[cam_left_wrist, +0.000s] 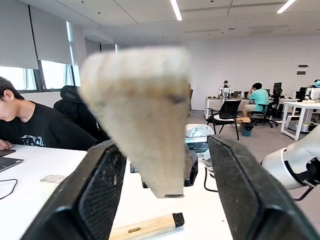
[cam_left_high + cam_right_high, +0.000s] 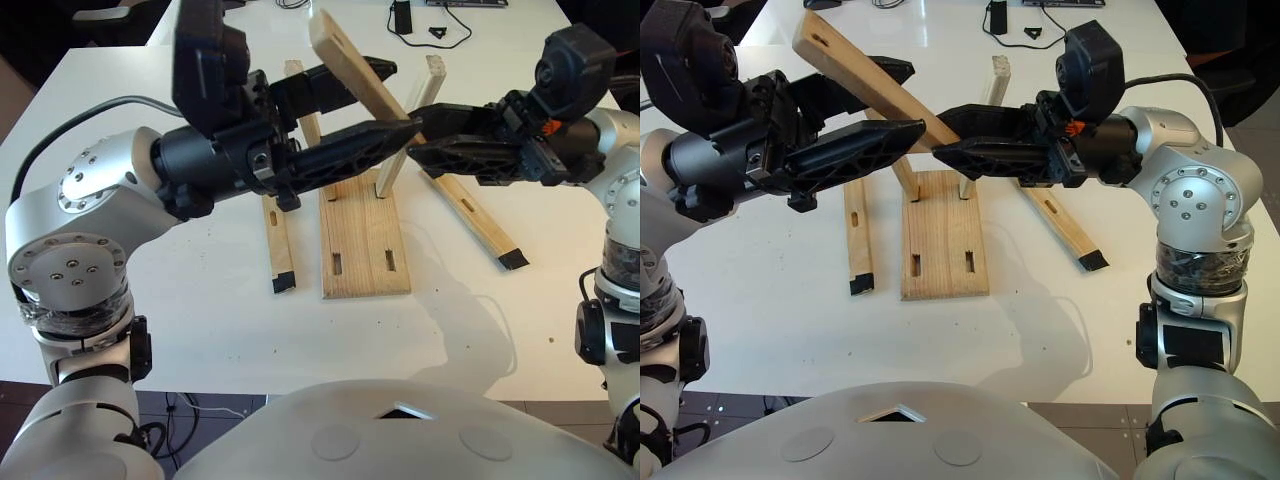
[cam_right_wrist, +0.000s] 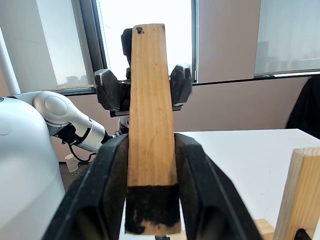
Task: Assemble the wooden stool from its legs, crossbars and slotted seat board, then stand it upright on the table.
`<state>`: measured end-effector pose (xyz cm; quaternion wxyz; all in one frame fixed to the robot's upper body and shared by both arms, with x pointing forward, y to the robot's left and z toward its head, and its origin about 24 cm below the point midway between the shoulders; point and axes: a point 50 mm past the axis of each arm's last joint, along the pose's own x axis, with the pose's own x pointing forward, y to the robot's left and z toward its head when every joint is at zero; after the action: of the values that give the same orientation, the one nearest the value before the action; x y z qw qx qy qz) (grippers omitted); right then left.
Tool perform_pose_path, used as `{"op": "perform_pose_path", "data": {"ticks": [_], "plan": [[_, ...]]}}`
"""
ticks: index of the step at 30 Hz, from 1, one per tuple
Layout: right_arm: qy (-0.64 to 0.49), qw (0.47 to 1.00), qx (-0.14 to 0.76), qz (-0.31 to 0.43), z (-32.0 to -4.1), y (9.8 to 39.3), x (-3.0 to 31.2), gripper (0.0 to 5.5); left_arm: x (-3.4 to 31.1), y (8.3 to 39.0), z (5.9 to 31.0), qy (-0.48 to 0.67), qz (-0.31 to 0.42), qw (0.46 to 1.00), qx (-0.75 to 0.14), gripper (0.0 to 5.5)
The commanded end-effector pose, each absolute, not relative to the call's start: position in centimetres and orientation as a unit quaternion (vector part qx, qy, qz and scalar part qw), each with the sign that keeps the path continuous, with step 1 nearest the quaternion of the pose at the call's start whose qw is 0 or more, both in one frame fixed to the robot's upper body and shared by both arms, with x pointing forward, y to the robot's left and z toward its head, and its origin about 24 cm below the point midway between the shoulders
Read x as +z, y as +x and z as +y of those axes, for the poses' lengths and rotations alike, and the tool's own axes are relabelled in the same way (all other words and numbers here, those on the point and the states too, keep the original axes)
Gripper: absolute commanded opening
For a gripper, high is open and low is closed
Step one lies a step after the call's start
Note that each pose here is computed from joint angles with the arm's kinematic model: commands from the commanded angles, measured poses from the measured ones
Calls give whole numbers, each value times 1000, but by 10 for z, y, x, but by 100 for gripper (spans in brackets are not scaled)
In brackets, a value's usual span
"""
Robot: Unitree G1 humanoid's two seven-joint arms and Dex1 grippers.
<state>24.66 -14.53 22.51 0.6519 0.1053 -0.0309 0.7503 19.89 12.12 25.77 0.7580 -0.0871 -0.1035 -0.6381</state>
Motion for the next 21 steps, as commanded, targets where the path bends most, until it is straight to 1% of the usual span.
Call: {"op": "perform_pose_path", "data": {"ticks": [1,7,13,14,15,18,21], "plan": [[95,659,745,-32,-146,251,223,128,258,200,122,-73,-104,756,-642,220],[68,671,738,-21,-146,252,214,128,258,200,124,-72,-103,756,-642,130],[27,678,734,-1,-144,250,203,128,250,201,124,-55,-86,761,-641,130],[19,680,733,0,-144,250,201,167,249,200,124,-51,-82,761,-641,130],[16,680,733,2,-144,249,200,172,247,200,125,-46,-79,762,-641,129],[-1,686,727,11,-146,249,195,222,242,202,129,-34,-68,768,-636,129],[-24,693,720,37,-152,250,182,225,238,201,142,-21,-58,782,-620,129]]}}
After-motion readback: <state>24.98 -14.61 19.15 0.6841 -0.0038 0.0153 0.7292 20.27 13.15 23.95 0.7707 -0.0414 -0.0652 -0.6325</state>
